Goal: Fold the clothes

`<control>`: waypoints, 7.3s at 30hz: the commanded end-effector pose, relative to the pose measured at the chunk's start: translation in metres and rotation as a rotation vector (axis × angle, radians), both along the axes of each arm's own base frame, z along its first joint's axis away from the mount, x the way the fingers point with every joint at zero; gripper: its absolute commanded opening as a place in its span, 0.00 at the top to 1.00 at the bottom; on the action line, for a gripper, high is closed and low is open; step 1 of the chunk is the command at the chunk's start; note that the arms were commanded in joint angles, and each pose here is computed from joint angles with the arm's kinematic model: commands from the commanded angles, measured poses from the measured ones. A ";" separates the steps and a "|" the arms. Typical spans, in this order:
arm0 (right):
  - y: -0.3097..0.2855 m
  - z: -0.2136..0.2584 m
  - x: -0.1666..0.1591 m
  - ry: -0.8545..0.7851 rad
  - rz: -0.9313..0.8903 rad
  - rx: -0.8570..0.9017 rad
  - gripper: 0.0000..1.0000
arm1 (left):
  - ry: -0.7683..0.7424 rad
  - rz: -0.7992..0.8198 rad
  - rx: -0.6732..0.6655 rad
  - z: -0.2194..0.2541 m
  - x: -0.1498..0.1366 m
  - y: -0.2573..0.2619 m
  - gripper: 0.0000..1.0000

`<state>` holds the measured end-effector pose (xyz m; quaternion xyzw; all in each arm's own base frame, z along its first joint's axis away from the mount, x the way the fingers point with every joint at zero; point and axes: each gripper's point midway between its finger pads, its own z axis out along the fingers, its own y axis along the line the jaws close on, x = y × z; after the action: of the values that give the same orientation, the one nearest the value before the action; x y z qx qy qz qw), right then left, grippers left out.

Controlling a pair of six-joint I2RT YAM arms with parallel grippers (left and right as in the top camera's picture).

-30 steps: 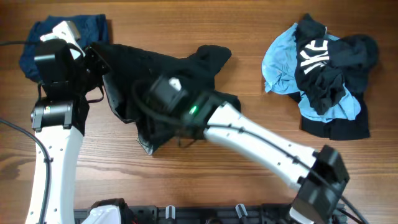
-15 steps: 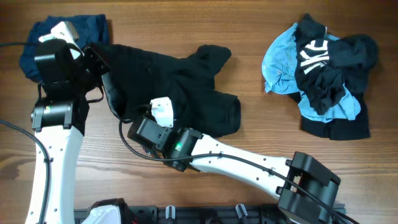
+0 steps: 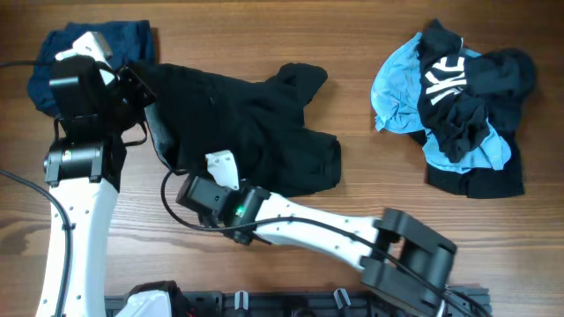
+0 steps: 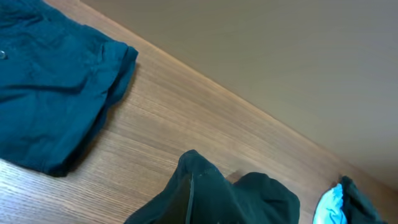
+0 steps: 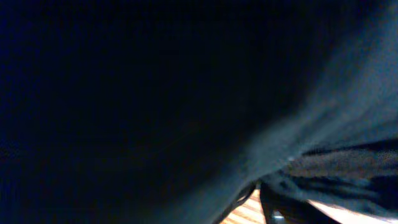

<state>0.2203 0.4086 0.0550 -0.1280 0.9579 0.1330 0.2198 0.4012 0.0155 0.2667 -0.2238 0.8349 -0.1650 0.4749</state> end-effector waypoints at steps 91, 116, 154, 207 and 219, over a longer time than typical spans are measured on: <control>-0.282 0.222 0.219 0.014 -0.226 0.047 0.00 | 0.240 -0.337 0.159 -0.082 0.008 -0.120 0.01; -0.306 0.211 0.216 0.075 -0.301 0.043 0.00 | 0.111 -0.402 0.210 -0.066 0.069 -0.177 0.01; -0.351 0.209 0.222 0.072 -0.355 0.018 0.00 | 0.265 -0.381 0.482 -0.213 0.121 -0.190 0.95; -0.344 0.205 0.212 0.116 -0.314 0.035 0.00 | 0.224 -0.159 0.447 -0.038 0.129 -0.058 0.96; -0.279 0.113 0.230 0.115 -0.018 0.151 0.01 | 0.347 -0.082 0.385 -0.053 0.110 0.007 0.96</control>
<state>0.4554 0.1027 0.1959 -0.0242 0.9650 0.1846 0.1848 0.5113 0.0324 0.2128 -0.1254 0.9266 0.0298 0.3531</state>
